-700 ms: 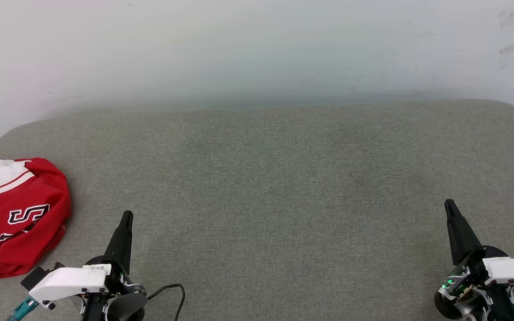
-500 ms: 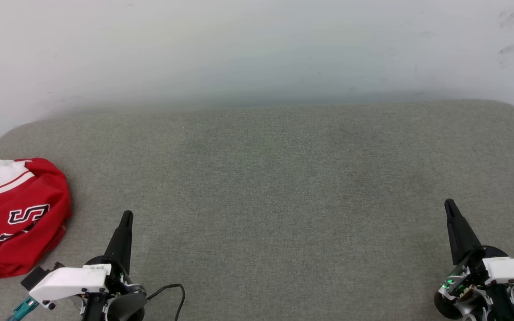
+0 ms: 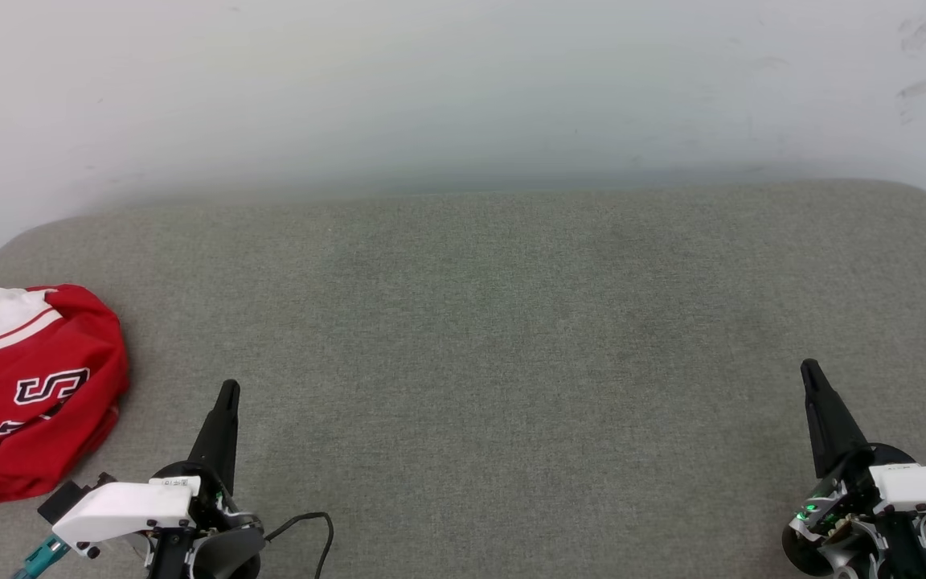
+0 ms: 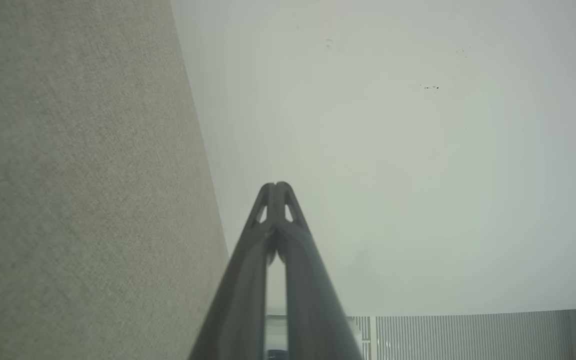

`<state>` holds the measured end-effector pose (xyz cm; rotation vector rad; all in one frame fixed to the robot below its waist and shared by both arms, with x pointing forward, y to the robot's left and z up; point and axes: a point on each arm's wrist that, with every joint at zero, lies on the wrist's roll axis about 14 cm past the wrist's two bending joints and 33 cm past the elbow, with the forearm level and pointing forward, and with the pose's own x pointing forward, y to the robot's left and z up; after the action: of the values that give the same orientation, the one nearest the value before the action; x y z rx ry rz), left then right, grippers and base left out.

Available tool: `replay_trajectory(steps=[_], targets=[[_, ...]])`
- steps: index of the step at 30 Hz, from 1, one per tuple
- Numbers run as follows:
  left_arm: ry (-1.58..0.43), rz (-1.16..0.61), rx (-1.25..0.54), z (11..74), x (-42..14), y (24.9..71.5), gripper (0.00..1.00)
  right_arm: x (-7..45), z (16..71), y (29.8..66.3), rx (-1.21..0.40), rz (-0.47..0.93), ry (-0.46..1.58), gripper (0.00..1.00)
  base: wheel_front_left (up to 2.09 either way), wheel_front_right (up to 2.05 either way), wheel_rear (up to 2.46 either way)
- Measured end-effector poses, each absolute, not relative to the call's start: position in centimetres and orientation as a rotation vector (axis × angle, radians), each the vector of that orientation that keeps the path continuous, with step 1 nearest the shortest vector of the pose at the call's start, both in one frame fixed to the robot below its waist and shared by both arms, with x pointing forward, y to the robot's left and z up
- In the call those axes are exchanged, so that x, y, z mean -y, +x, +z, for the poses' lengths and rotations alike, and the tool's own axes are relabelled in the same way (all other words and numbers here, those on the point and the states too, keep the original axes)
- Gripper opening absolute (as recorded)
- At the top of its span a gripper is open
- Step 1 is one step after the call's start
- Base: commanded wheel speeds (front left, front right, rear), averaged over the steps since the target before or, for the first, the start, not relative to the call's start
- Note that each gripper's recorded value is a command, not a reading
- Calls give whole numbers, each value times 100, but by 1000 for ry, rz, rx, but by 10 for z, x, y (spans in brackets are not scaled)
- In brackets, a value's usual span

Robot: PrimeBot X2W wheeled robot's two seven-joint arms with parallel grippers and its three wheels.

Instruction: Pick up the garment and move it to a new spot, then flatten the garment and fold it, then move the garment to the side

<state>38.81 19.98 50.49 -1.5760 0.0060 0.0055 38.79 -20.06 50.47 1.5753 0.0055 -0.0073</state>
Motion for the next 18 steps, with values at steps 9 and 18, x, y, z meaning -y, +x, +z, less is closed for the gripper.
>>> replay_trajectory(steps=[9,18], targets=[[-1576,6,-6,505,-200,388,0,201,505,388,-6,-7,1575,0,0,0,0],[-1587,107,-97,464,-198,368,100,203,464,366,-90,-115,1579,100,0,0,0]])
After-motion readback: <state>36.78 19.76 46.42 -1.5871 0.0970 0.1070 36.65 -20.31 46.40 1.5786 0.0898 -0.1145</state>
